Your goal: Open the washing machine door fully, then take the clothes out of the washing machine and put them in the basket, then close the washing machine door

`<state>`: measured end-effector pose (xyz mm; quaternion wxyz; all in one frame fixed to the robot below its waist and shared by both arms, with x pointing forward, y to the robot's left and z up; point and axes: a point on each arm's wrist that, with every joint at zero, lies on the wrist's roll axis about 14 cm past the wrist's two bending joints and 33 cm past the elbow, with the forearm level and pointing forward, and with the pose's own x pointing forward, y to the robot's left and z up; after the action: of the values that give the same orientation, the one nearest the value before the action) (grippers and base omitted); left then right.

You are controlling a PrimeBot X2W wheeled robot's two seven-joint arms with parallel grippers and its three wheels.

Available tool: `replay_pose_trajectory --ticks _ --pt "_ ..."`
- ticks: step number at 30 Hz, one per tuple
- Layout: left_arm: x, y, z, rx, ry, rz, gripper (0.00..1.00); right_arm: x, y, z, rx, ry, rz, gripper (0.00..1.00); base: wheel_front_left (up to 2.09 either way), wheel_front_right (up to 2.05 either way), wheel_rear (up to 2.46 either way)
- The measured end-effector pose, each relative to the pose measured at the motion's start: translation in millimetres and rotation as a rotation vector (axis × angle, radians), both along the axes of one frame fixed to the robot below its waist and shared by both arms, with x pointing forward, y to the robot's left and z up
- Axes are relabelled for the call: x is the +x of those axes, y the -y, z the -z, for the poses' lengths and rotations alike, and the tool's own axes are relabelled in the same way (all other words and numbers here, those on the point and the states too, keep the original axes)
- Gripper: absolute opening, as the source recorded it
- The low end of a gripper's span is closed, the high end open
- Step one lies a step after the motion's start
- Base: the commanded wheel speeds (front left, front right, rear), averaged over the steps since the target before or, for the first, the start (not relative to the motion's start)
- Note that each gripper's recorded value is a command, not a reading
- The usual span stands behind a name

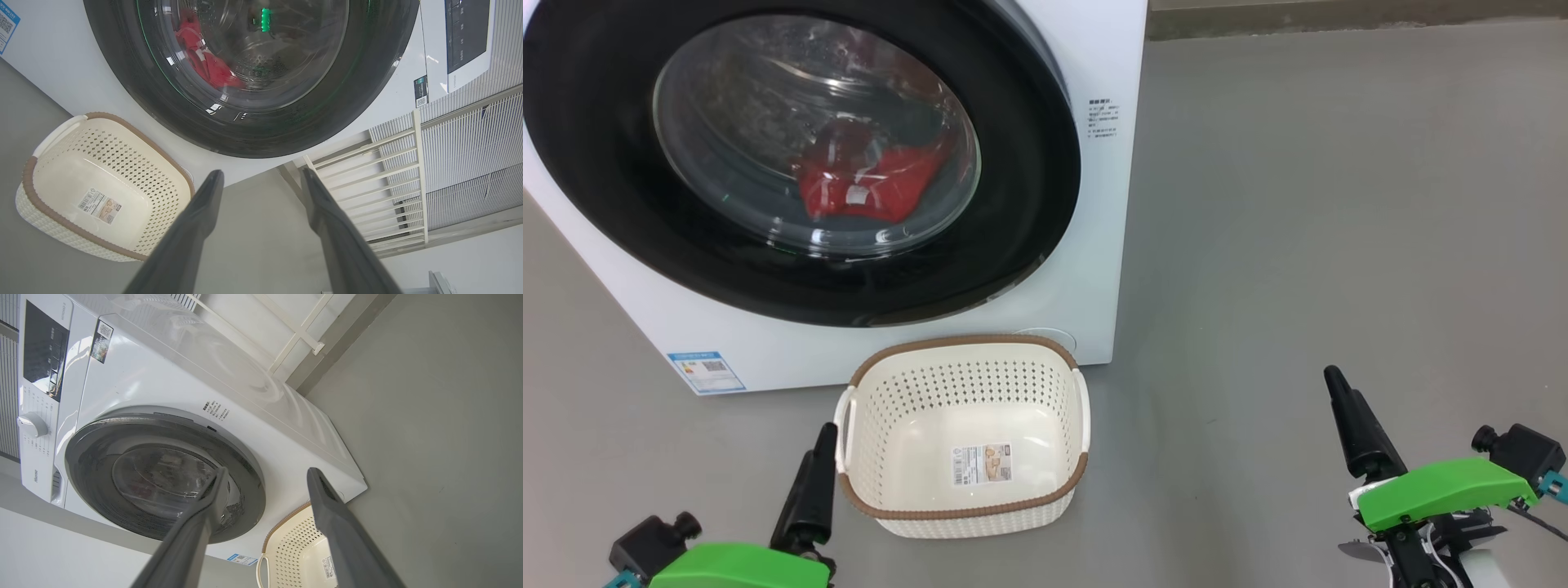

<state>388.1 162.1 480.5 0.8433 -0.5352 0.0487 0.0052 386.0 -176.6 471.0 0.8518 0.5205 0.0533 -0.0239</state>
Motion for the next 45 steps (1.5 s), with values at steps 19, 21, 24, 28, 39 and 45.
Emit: replay_pose_trajectory --ticks 19,21,24,28,39,45 --pt "11 13 -20 0.25 0.074 0.041 1.0 10 -10 -16 -0.262 0.065 -0.046 1.0 0.0 0.0 0.0" --pt "11 14 -22 0.277 0.082 0.04 1.0 10 -11 -17 -0.285 0.071 -0.051 1.0 0.0 0.0 0.0" --pt "11 16 -24 0.308 0.092 0.044 1.0 10 -13 -19 -0.321 0.081 -0.057 1.0 0.0 0.0 0.0" --pt "14 17 -28 0.355 0.113 0.046 1.0 12 -16 -21 -0.365 0.093 -0.068 1.0 0.0 0.0 0.0" --pt "23 22 -42 0.483 0.173 0.051 1.0 23 -27 -30 -0.497 0.142 -0.104 1.0 0.0 0.0 0.0" --pt "24 24 -51 0.545 0.208 0.049 1.0 27 -29 -40 -0.553 0.179 -0.104 1.0 0.0 0.0 0.0"
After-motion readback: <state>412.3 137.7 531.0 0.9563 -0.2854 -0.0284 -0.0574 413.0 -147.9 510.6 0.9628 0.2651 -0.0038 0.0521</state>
